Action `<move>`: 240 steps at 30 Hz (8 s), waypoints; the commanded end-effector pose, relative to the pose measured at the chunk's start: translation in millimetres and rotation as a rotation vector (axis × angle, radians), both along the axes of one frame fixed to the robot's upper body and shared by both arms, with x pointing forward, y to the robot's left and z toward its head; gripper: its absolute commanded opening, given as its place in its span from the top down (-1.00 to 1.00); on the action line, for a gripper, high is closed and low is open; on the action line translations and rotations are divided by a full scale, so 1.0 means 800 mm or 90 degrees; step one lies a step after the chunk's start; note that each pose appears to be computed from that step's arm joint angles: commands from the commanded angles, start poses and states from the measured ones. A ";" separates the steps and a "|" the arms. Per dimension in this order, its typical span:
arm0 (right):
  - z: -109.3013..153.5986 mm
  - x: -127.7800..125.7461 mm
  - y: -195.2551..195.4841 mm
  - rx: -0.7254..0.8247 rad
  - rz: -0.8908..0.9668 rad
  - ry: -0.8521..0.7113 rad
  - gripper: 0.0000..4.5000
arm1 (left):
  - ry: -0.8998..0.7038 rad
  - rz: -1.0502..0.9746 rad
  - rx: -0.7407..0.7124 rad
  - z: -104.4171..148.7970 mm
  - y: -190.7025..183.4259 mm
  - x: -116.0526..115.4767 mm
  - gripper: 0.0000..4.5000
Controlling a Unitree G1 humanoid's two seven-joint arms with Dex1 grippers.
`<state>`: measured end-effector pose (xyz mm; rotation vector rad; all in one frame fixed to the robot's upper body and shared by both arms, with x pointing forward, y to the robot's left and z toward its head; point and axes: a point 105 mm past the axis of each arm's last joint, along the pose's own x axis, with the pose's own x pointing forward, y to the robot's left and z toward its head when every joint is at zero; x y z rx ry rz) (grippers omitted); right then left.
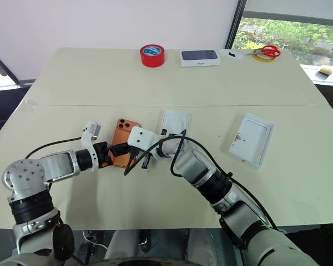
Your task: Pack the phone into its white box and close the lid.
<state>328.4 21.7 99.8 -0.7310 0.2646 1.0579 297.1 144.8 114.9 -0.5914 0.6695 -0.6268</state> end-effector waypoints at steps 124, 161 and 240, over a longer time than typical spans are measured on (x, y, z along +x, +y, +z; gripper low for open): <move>0.016 -0.073 -0.281 0.003 -0.349 0.036 1.00 | -0.297 -0.542 0.155 -0.012 -0.303 -0.029 0.96; 0.059 -0.013 -0.408 0.148 -0.726 0.203 -0.53 | -0.585 -0.538 0.155 0.052 -0.149 -0.017 0.99; 0.109 -0.041 -0.323 0.282 -0.583 0.130 0.79 | -0.578 -0.499 0.075 0.037 -0.243 -0.003 0.99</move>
